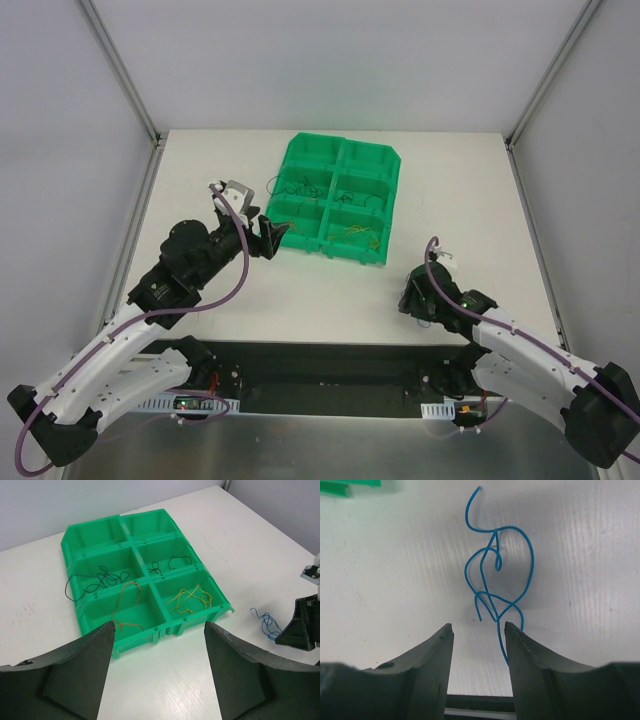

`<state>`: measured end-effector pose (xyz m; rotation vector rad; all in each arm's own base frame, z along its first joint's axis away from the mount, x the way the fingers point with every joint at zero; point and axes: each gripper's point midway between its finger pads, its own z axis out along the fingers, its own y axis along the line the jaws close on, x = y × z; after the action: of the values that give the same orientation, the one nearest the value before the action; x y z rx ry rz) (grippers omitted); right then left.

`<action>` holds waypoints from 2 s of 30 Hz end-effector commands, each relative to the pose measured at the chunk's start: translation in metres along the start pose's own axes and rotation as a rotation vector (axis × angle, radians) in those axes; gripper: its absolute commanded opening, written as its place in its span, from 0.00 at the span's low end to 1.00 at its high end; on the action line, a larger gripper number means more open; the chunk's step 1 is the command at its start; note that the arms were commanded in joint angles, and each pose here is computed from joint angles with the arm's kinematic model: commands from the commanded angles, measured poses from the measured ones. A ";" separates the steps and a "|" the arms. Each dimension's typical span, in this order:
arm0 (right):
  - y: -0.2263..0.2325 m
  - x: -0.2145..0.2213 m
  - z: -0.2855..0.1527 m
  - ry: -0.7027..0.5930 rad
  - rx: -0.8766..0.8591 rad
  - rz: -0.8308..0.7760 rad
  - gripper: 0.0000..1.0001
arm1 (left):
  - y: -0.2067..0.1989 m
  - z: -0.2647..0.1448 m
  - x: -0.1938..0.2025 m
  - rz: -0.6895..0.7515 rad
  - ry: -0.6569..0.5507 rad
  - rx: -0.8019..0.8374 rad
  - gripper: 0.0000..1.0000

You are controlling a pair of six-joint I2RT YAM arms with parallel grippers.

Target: Untangle the cables

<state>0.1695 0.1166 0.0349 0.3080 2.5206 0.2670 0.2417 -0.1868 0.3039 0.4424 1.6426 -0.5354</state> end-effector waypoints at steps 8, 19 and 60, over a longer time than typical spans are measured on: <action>0.011 0.030 0.007 0.106 -0.073 -0.007 0.29 | -0.015 -0.002 -0.024 -0.023 -0.051 0.080 0.72; 0.158 -0.056 -0.050 -0.012 -0.617 0.258 0.00 | -0.069 0.004 -0.013 -0.019 0.006 0.390 0.53; 0.294 -0.121 -0.204 -0.173 -1.249 0.140 0.00 | -0.079 0.032 0.027 -0.252 0.129 0.325 0.66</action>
<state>0.1986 0.3350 0.3034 0.0468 1.8464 1.6389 0.2186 -0.2685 0.2606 0.5536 1.8045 -0.9350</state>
